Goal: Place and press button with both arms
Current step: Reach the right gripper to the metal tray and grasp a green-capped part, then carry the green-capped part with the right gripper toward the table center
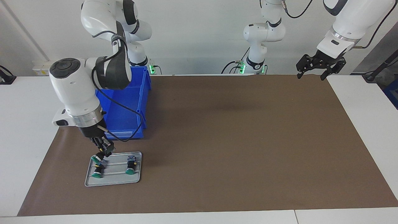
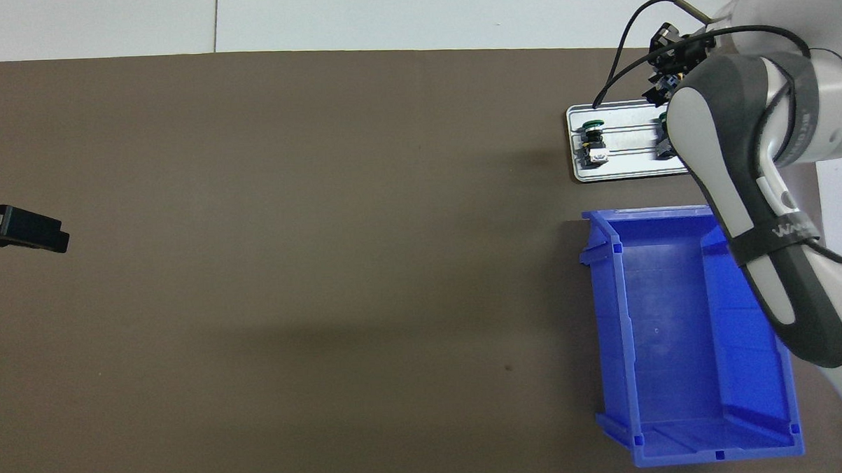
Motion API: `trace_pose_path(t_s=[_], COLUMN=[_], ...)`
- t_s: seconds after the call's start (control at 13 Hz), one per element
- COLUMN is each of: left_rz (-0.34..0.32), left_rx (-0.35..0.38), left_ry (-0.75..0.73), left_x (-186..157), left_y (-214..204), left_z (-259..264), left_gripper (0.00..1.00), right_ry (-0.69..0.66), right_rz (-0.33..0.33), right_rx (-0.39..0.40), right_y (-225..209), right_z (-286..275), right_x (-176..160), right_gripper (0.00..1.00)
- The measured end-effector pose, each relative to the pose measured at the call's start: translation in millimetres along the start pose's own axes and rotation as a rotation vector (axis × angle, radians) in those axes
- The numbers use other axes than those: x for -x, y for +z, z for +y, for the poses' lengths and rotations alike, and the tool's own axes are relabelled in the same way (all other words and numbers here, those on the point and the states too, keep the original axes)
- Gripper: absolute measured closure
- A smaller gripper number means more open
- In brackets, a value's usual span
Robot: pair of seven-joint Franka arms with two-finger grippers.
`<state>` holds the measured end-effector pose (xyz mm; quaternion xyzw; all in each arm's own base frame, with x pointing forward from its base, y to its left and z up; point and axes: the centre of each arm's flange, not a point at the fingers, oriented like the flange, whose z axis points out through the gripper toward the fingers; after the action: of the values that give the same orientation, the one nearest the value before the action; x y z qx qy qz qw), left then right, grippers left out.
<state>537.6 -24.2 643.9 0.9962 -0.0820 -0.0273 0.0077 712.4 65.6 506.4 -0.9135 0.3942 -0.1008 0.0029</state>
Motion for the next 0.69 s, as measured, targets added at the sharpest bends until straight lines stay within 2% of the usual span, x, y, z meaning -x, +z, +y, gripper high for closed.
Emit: trace_pose_path(t_s=[0.15,0.38,0.62,0.69], left_rz=[0.0,0.0,0.0,0.0], left_rx=[0.0,0.0,0.0,0.0], left_ry=[0.0,0.0,0.0,0.0], left_x=[0.0,0.0,0.0,0.0], left_y=[0.0,0.0,0.0,0.0], left_z=[0.0,0.0,0.0,0.0], left_gripper=[0.0,0.0,0.0,0.0], right_ry=[0.184,0.408,0.622,0.648], right_rz=[0.023,0.005,0.001,0.0], right_rx=[0.028,0.055,0.004,0.007], right_y=[-3.0,14.8,24.0,27.4], right_z=[-35.7,-74.5,-110.3,-118.3], right_x=[58.4,154.3,252.4,286.2], right_gripper=[0.67,0.67,0.67,0.67])
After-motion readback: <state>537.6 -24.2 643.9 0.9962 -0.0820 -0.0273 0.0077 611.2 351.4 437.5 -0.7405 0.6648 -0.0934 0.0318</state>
